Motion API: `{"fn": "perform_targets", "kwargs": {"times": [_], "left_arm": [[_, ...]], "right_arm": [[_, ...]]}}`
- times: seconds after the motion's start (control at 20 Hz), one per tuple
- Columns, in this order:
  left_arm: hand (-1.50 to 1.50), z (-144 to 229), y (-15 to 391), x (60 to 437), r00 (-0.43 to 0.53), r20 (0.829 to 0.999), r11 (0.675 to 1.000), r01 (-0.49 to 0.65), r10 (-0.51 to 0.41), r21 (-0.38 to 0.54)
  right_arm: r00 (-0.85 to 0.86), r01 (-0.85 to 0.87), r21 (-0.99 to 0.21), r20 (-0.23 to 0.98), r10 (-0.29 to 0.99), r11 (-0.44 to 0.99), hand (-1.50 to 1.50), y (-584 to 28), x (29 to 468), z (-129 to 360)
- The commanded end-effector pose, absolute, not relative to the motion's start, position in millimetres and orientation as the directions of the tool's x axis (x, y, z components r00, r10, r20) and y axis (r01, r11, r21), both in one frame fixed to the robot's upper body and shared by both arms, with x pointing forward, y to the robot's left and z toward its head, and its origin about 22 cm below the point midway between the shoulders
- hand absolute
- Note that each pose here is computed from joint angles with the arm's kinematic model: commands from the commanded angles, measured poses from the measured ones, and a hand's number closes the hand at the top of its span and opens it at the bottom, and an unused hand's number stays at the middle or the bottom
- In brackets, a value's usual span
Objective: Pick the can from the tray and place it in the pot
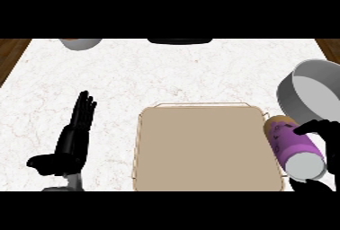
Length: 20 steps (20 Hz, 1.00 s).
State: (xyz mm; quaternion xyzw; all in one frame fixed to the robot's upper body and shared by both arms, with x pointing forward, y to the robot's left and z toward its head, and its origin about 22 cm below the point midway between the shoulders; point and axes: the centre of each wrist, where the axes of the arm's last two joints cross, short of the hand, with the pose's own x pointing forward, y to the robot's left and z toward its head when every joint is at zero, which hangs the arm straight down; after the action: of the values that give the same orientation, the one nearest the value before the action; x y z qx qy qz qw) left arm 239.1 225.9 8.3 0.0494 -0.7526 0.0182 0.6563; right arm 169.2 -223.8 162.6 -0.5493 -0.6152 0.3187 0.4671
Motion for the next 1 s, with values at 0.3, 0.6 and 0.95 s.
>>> {"fn": "perform_targets", "kwargs": {"times": [0.3,0.6,0.95], "left_arm": [[0.0,-9.6,215.4,251.3,-0.139,0.988,0.994,-0.094,-0.069,0.056],[0.0,-5.8,229.3,251.5,-0.122,0.99,0.994,-0.093,-0.066,0.055],[0.0,7.3,231.0,243.5,-0.138,0.99,0.996,-0.081,-0.04,0.029]], "right_arm": [[0.138,0.402,-0.895,0.268,0.953,0.194,1.5,-332.2,222.4,163.2],[0.16,0.349,-0.921,0.243,0.957,0.175,1.5,-383.1,236.5,137.8],[0.195,0.184,-0.953,0.277,0.941,0.243,1.5,-442.1,267.0,124.9]]}}
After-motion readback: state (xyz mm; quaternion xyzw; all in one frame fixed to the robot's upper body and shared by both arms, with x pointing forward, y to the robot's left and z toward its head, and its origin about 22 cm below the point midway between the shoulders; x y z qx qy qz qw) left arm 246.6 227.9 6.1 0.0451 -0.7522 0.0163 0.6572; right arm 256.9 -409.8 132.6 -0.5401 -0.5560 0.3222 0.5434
